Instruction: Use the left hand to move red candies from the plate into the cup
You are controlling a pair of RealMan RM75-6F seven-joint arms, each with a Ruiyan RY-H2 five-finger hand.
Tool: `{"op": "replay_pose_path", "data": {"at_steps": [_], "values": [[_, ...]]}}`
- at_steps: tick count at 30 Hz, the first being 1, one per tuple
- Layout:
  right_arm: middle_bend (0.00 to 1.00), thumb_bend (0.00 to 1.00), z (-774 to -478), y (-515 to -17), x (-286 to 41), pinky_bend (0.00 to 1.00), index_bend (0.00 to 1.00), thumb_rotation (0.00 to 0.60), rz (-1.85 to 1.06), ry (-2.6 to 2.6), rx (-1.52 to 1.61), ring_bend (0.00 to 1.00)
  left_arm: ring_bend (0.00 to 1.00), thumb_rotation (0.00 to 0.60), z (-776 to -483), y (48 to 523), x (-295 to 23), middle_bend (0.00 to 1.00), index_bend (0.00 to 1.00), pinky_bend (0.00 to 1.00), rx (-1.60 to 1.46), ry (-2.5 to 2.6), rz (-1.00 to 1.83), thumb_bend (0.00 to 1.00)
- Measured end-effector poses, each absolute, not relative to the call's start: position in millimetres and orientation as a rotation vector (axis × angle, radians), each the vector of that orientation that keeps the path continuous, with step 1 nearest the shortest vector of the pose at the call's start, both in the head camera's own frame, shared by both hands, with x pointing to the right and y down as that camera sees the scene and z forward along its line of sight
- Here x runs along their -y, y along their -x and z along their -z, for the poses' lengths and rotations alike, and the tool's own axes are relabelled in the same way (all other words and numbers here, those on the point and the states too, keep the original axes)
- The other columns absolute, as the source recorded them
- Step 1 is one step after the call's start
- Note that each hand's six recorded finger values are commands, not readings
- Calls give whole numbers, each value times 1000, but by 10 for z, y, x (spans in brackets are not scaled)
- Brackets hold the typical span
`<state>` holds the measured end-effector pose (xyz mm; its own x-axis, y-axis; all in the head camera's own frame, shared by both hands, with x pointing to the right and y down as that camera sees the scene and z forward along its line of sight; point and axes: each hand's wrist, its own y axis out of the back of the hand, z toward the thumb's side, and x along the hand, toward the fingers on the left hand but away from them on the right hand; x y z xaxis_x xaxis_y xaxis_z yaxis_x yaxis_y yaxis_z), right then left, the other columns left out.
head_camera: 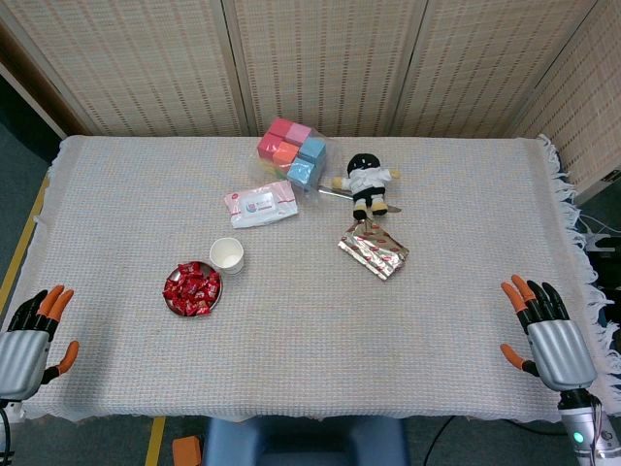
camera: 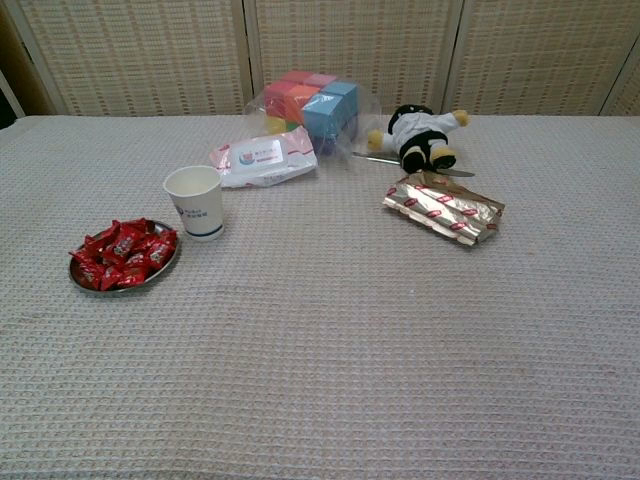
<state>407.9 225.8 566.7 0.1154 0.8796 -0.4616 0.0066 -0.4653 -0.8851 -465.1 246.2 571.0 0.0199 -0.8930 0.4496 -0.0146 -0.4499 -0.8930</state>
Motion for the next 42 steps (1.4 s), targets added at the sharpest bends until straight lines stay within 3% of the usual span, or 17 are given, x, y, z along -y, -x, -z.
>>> {"op": "replay_pose_path", "data": {"at_steps": [6,16,23,30,42], "values": [[0,137,-5613,-4114,-2247,0,0,600,-1446,1601,907,0,0,600,-5871,4404,-2485,0,0,370,-876,1663,1484,417],[0,137,-5687,-4148,-2228,0,0,600,-1484,1587,896,0,4,600,-6412,3729,-2212,0,0,571,-697,1726,1432,416],[0,137,-5705,-4203,-2201,0,0,600,-1511,1571,904,0,95,600,-6785,3525,-1966,2,0,703,-631,1702,1476,416],[0,137,-5743,-4232,-2198,0,0,600,-1540,1561,893,0,137,600,-7014,3357,-1840,46,0,770,-591,1718,1487,417],[0,137,-5772,-4257,-2188,0,0,600,-1563,1555,888,0,184,600,-7254,3179,-1728,103,0,790,-547,1723,1494,419]]}}
